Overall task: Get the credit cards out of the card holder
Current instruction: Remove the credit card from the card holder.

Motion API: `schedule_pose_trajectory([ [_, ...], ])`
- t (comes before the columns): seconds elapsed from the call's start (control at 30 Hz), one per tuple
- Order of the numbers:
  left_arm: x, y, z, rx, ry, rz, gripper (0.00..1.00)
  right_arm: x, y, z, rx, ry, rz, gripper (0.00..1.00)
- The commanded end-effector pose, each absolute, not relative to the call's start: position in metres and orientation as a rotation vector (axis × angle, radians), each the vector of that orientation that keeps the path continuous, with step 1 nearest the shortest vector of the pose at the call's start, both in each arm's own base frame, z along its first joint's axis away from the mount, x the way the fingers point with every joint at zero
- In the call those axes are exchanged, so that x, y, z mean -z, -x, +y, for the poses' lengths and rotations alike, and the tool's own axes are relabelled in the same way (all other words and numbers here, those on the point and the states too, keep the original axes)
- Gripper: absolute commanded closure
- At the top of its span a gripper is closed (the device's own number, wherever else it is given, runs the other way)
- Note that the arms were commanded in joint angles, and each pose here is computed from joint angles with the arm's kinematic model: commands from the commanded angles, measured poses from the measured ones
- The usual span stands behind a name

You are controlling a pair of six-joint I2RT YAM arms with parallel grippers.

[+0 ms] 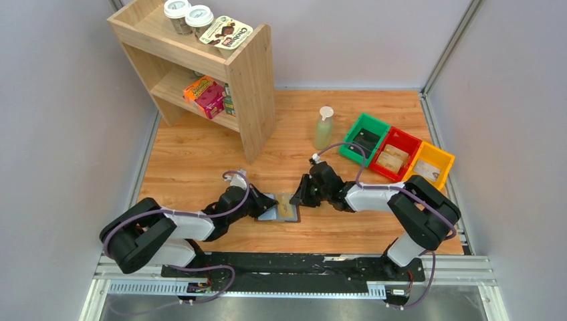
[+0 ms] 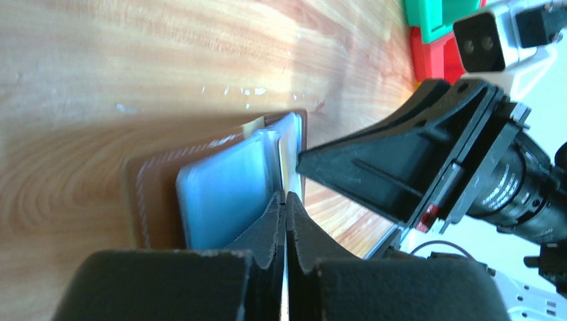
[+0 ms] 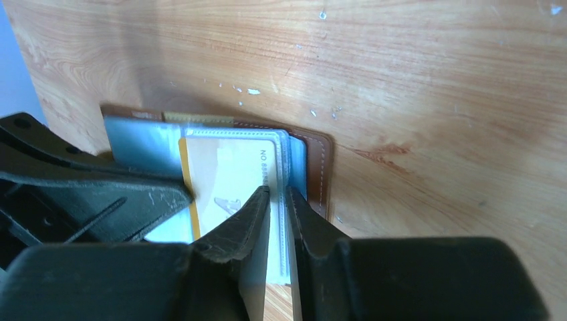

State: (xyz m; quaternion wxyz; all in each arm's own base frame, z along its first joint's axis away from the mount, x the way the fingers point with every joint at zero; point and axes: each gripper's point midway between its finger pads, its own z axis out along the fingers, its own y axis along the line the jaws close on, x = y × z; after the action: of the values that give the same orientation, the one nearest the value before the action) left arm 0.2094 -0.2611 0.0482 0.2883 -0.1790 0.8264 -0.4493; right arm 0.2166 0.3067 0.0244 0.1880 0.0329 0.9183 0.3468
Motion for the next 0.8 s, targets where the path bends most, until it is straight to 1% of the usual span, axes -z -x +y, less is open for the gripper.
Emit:
schedule_pose_trajectory([
  [0.0,-0.082,-0.194,-0.273,1.347,0.414,2.142,1.0,0.018,-0.189,0.288,-0.815,-0.081,2.749,0.81],
  [0.03,-0.071,-0.192,-0.265,1.299,0.438,2.174,1.0,0.019,-0.189,0.288,-0.811,-0.082,2.751,0.81],
  [0.23,-0.053,-0.183,-0.24,1.163,0.484,2.232,1.0,0.018,-0.191,0.288,-0.808,-0.085,2.749,0.81],
  [0.4,-0.05,-0.178,-0.234,1.146,0.504,2.247,1.0,0.015,-0.191,0.292,-0.835,-0.06,2.739,0.8],
  [0.47,-0.054,-0.178,-0.237,1.152,0.482,2.251,0.91,0.008,-0.192,0.296,-0.867,-0.035,2.718,0.78],
  [0.5,-0.058,-0.18,-0.24,1.158,0.472,2.252,0.81,0.003,-0.193,0.298,-0.877,-0.018,2.704,0.77],
  [0.57,-0.062,-0.181,-0.243,1.157,0.451,2.256,0.73,-0.008,-0.198,0.3,-0.875,0.016,2.672,0.72],
  [0.73,-0.06,-0.181,-0.243,1.151,0.473,2.272,0.7,-0.04,-0.206,0.304,-0.899,0.076,2.604,0.69],
  [0.77,-0.06,-0.178,-0.245,1.168,0.462,2.285,0.68,-0.044,-0.206,0.304,-0.899,0.079,2.598,0.68],
])
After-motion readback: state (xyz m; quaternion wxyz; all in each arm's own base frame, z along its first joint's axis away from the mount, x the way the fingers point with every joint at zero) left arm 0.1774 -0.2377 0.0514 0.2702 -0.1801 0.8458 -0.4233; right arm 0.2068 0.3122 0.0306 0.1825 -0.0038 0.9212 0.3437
